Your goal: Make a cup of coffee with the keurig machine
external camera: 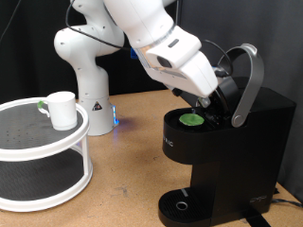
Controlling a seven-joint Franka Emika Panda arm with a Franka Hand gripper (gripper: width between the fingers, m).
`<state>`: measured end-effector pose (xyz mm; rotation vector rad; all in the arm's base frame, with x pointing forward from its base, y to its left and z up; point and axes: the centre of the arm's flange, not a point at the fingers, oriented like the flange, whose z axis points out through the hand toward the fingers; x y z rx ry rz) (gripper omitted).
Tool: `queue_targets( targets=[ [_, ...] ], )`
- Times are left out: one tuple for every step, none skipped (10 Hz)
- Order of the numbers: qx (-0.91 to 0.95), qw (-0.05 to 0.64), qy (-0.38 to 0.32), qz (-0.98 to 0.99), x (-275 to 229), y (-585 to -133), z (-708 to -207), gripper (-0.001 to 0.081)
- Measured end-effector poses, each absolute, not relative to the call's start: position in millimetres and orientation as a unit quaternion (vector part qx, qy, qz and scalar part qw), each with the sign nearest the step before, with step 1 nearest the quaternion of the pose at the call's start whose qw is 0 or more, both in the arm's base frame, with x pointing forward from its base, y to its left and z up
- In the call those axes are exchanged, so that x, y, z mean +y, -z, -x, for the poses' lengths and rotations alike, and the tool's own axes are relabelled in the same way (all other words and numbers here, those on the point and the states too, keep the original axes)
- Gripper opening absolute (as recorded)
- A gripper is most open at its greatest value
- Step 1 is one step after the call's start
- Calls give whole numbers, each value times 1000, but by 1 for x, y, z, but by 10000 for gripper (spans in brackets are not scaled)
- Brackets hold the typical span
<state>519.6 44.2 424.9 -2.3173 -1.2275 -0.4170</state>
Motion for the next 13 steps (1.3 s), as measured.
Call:
queue_targets(
  targets=[
    [-444, 237, 161, 849, 38, -430, -518, 805],
    [-441, 234, 167, 850, 35, -432, -513, 805],
    [-441, 235, 165, 850, 35, -431, -513, 805],
    [-436, 238, 169, 851, 35, -430, -514, 805],
    [-423, 244, 187, 853, 33, -432, -514, 805],
    [-403, 252, 208, 855, 30, -435, -513, 805],
    [-381, 258, 228, 858, 24, -440, -510, 805],
    [-362, 265, 240, 861, 17, -445, -506, 805],
    [-346, 272, 244, 864, 10, -452, -503, 805],
    [-332, 283, 243, 866, 3, -459, -499, 805],
    [-322, 296, 237, 867, -3, -466, -495, 805],
    [-317, 307, 235, 866, -10, -474, -492, 805],
    [-321, 310, 235, 864, -16, -482, -489, 805]
  ],
)
